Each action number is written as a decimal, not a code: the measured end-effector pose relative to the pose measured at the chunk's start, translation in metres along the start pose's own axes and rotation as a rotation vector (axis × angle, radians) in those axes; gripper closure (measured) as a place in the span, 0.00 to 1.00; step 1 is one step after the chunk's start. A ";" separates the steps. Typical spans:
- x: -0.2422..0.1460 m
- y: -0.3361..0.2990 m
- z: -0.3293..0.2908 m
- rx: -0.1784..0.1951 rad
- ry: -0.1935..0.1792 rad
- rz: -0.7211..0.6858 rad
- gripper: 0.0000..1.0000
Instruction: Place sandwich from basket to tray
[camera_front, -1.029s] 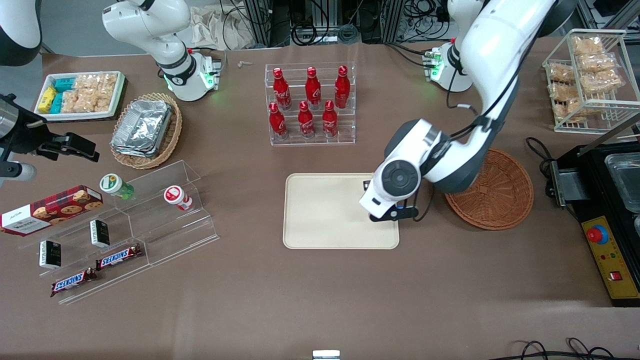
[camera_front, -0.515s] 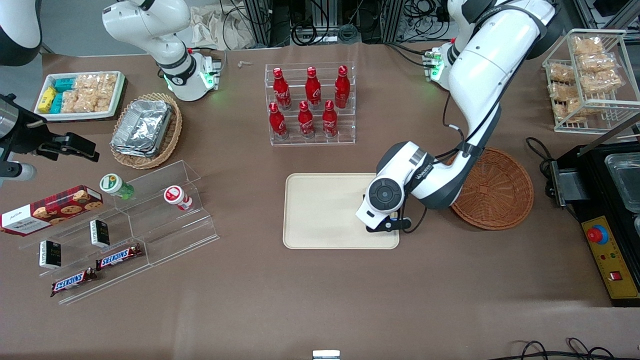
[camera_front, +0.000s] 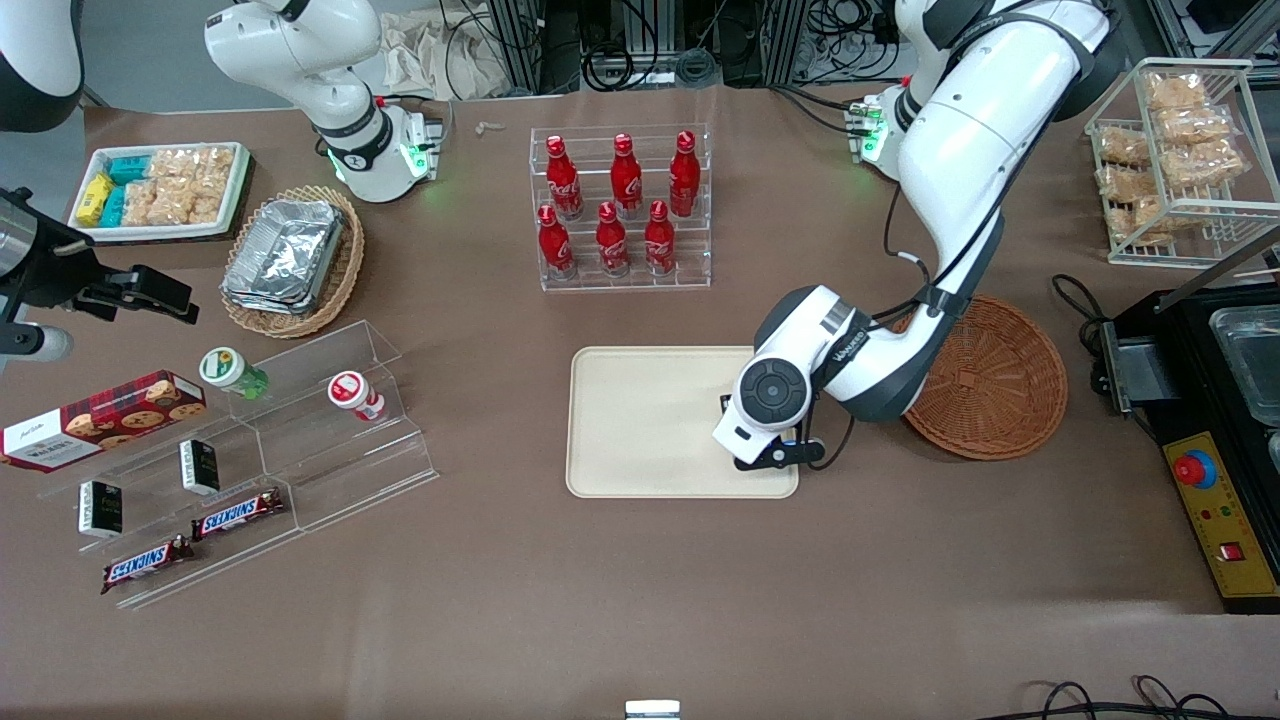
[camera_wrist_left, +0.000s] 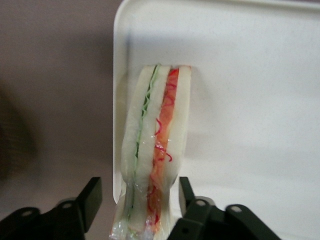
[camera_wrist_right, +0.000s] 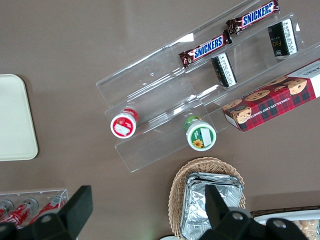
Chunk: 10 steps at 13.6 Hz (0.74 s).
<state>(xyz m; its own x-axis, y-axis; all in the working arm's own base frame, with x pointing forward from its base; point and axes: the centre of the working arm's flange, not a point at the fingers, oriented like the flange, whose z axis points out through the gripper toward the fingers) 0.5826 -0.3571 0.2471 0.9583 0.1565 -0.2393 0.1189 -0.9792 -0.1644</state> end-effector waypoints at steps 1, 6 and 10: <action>0.003 -0.005 -0.010 0.002 0.011 -0.019 0.13; 0.006 -0.070 -0.082 0.098 0.034 -0.114 0.00; 0.018 -0.172 -0.154 0.102 0.053 -0.110 0.00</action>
<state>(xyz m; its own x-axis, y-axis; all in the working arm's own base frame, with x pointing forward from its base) 0.6199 -0.2053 0.4186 0.9536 0.2524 -0.1643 0.1994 -0.9380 -0.2835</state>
